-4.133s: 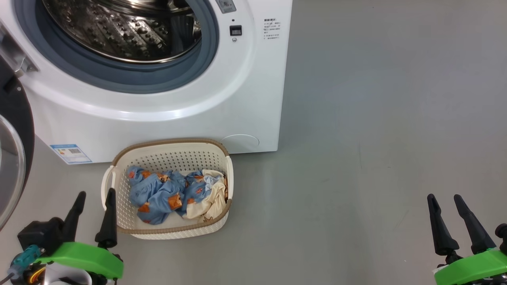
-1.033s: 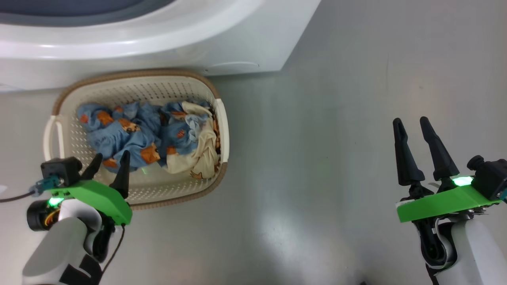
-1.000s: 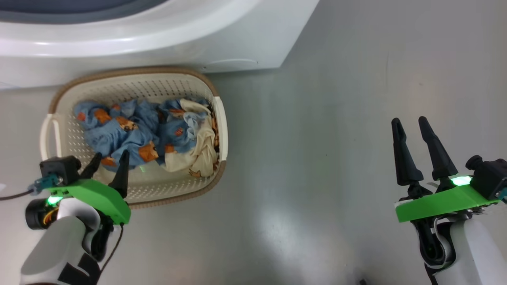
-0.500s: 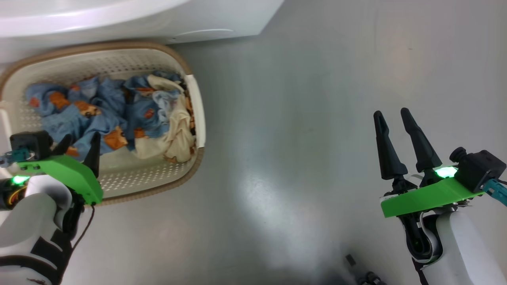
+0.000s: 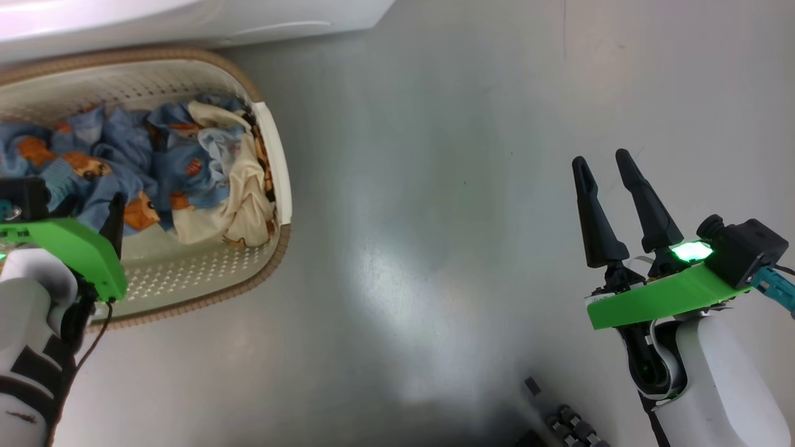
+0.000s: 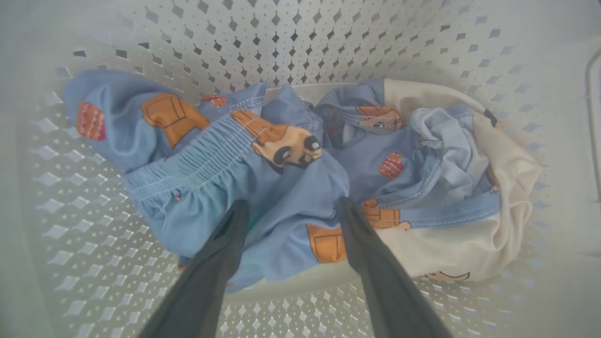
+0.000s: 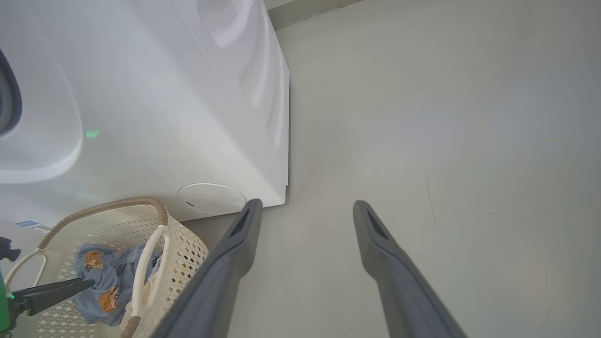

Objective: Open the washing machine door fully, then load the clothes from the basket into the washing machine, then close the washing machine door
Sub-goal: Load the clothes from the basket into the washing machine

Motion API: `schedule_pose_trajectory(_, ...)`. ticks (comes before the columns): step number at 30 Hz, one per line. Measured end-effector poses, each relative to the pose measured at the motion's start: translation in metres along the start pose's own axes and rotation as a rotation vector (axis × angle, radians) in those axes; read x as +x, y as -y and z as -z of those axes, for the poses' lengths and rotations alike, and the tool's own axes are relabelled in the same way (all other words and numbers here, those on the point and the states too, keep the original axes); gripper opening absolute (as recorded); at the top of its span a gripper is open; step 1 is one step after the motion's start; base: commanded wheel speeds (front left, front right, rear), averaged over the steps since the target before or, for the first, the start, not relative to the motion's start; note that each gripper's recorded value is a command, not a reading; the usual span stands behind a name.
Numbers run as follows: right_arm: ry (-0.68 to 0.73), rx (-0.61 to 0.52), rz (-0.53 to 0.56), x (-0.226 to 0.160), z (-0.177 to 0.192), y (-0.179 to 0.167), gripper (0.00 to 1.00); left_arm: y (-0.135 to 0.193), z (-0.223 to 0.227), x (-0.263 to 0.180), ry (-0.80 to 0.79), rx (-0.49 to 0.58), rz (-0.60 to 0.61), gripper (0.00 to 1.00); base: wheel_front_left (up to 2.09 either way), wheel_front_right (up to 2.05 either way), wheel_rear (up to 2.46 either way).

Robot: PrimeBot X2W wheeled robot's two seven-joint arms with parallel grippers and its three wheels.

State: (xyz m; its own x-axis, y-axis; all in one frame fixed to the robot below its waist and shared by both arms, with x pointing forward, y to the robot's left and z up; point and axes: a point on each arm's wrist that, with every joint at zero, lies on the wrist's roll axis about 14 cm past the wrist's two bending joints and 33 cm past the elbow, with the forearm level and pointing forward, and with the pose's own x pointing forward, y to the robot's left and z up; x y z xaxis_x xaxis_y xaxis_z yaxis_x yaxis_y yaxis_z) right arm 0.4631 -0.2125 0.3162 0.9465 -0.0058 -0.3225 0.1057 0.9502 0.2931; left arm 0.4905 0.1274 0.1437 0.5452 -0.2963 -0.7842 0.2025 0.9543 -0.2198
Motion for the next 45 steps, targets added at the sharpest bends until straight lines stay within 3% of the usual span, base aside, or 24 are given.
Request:
schedule_pose_trajectory(11, -0.017, -0.01, -0.006, 0.005, 0.007, 0.0, 1.0, -0.008, 0.015, 0.017, -0.078, 0.008, -0.008, 1.0, 0.0, 0.0, 0.0)
schedule_pose_trajectory(14, -0.02, -0.013, 0.002, 0.003, 0.008, 0.003, 1.0, -0.005, 0.02, 0.02, -0.101, 0.006, 0.001, 0.2, 0.0, 0.0, 0.0)
schedule_pose_trajectory(15, -0.019, -0.014, 0.003, 0.003, 0.007, 0.004, 1.0, -0.003, 0.019, 0.021, -0.102, 0.006, 0.005, 0.04, 0.0, 0.0, 0.0)
schedule_pose_trajectory(17, -0.013, -0.015, 0.002, 0.003, 0.005, 0.003, 1.0, -0.001, 0.017, 0.022, -0.099, 0.005, 0.009, 0.0, 0.0, 0.0, 0.0)
schedule_pose_trajectory(29, 0.046, -0.007, -0.012, 0.002, -0.018, -0.004, 1.0, 0.007, -0.02, 0.005, 0.029, -0.084, 0.0, 0.0, 0.0, 0.0, 0.0)
schedule_pose_trajectory(45, 0.12, 0.015, -0.042, -0.022, -0.054, -0.021, 1.0, 0.015, -0.077, -0.062, 0.256, -0.2, 0.018, 0.0, 0.0, 0.0, 0.0)
